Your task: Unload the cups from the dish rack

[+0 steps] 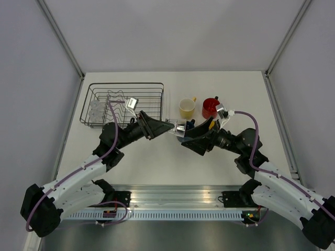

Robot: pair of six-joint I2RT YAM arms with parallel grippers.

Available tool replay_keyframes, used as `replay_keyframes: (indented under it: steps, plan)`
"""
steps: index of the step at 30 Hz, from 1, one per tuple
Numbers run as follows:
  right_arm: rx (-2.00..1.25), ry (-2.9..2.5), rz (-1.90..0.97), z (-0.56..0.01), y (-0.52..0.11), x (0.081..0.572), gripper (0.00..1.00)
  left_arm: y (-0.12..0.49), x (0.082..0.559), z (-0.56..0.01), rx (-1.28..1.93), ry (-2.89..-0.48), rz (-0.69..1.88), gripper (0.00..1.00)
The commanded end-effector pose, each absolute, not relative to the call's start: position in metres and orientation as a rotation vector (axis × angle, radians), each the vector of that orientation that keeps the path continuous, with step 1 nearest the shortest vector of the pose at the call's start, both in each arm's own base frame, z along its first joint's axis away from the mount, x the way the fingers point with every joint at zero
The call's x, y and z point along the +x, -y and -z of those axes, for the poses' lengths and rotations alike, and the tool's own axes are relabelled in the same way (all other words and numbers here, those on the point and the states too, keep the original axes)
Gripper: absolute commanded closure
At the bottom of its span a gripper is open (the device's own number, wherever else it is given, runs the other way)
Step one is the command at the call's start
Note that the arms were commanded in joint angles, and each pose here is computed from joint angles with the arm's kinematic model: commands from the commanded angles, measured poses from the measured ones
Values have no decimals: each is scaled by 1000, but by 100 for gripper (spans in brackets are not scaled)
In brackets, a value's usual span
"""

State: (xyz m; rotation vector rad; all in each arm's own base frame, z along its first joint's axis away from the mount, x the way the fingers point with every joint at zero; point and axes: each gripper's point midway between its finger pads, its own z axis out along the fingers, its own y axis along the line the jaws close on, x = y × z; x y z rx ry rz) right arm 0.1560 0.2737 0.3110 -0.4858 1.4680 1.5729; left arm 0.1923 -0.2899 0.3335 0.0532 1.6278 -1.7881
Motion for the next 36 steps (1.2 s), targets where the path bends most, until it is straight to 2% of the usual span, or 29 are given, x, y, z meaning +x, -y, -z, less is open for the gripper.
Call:
replay_keyframes:
  steps: [1, 6, 9, 19, 27, 33, 35, 36]
  plan:
    - [-529, -1295, -1554, -355, -275, 152, 19, 282, 188, -358, -36, -1512, 1840, 98]
    - [-551, -1291, -1563, -357, -282, 150, 28, 280, 186, -346, -101, -1536, 1827, 98]
    - [-571, -1294, -1558, -356, -285, 146, 28, 275, 188, -345, -131, -1529, 1796, 98]
    - [-577, -1308, -1434, -356, -270, 144, 16, 268, 190, -355, -151, -1502, 1760, 98]
    - [-619, -1296, -1410, -368, -277, 151, 19, 289, 177, -350, -118, -1537, 1853, 98]
    - [-656, -1293, -1416, -365, -284, 152, 34, 293, 169, -353, -106, -1524, 1898, 98]
    - [-657, -1284, -1430, -366, -284, 150, 42, 292, 168, -354, -108, -1519, 1898, 98]
    - [-659, -1287, -1437, -362, -284, 150, 50, 292, 169, -355, -109, -1516, 1895, 98]
